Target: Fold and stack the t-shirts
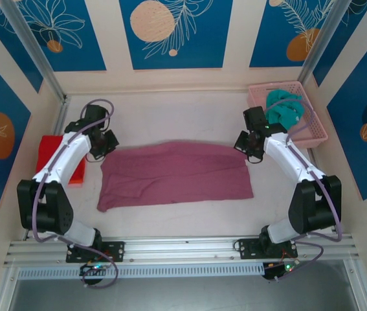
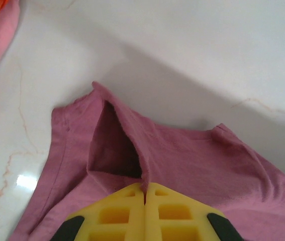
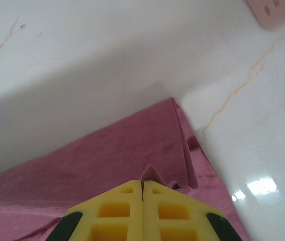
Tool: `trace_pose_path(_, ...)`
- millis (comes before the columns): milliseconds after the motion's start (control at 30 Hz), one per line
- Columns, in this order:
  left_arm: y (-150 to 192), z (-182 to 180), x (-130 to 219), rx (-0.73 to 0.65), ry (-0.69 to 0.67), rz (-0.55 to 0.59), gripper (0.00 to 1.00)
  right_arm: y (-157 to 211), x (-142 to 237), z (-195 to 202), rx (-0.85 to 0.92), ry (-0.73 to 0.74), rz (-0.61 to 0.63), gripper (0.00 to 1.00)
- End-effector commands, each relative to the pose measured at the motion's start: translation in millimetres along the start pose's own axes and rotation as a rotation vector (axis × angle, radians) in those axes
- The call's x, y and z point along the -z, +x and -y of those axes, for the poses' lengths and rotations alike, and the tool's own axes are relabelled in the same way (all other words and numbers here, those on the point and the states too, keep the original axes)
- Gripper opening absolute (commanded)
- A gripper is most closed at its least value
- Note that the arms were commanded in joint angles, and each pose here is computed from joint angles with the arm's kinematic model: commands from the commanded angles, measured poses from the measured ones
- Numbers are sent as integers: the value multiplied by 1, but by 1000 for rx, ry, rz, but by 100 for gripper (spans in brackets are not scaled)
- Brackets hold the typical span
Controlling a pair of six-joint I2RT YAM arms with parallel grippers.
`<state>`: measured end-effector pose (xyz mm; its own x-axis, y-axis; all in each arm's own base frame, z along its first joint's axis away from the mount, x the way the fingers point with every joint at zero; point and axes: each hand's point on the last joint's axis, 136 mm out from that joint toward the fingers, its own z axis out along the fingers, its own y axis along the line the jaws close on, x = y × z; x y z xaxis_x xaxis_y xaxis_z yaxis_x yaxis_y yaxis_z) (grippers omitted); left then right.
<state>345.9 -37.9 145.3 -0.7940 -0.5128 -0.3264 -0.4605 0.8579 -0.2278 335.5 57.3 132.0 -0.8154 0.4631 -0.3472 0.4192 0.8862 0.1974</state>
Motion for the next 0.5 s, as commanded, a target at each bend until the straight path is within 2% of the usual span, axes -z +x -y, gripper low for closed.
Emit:
trace_pose_path(0,15,-15,14,-34,-44,-1,0,13,7,6,-25,-8,-13,0)
trace_pose_path(467,63,-43,31,-28,-80,-59,0,34,4,23,-23,26,-49,0)
